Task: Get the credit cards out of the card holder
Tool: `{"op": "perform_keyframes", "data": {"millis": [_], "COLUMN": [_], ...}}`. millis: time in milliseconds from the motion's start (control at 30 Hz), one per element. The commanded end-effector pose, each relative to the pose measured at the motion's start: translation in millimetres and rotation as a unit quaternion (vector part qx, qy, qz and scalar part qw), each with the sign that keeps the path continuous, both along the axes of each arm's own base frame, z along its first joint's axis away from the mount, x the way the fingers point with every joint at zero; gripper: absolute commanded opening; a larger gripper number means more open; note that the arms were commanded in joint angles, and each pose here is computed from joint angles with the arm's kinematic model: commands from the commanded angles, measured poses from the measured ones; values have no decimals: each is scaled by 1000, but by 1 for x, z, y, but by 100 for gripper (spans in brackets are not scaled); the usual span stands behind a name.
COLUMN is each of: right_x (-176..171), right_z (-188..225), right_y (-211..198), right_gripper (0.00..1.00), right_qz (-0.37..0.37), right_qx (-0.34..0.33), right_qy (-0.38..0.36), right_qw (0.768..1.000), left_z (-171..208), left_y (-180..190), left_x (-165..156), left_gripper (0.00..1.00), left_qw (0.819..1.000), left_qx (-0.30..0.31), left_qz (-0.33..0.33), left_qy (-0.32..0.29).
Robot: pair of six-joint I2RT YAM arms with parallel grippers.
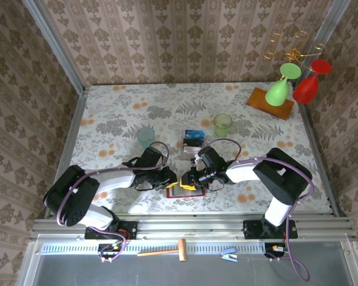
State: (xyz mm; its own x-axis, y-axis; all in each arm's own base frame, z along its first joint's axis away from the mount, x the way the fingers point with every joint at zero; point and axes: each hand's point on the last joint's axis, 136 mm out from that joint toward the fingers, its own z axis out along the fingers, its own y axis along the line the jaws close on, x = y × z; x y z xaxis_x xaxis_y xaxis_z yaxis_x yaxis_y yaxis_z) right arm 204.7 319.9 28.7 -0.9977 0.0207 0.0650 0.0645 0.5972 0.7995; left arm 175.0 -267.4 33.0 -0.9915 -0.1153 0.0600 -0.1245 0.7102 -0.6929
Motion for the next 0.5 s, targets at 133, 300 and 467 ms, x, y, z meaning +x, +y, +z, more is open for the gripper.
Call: {"op": "perform_keyframes", "data": {"millis": [133,300,467], "right_x": [-3,4,11], "right_z": [-10,8,25], "right_y": [-10,-12,-16], "right_gripper": [29,31,32], "right_qz": [-16,-29,-40], "right_qx": [-17,-16,-16], "right_qy": [17,-9,-25], "right_qw": [1000,999,999], "left_z": [1,7,17], "left_y": [-4,-6,-11], "left_x": [-5,-3,0], "left_gripper": [16,16,16], "left_qw": [1000,1000,999], "left_qx": [-15,-22,-33], "left_qz": [-4,-5,-10], "left_qy": [8,3,-5]}}
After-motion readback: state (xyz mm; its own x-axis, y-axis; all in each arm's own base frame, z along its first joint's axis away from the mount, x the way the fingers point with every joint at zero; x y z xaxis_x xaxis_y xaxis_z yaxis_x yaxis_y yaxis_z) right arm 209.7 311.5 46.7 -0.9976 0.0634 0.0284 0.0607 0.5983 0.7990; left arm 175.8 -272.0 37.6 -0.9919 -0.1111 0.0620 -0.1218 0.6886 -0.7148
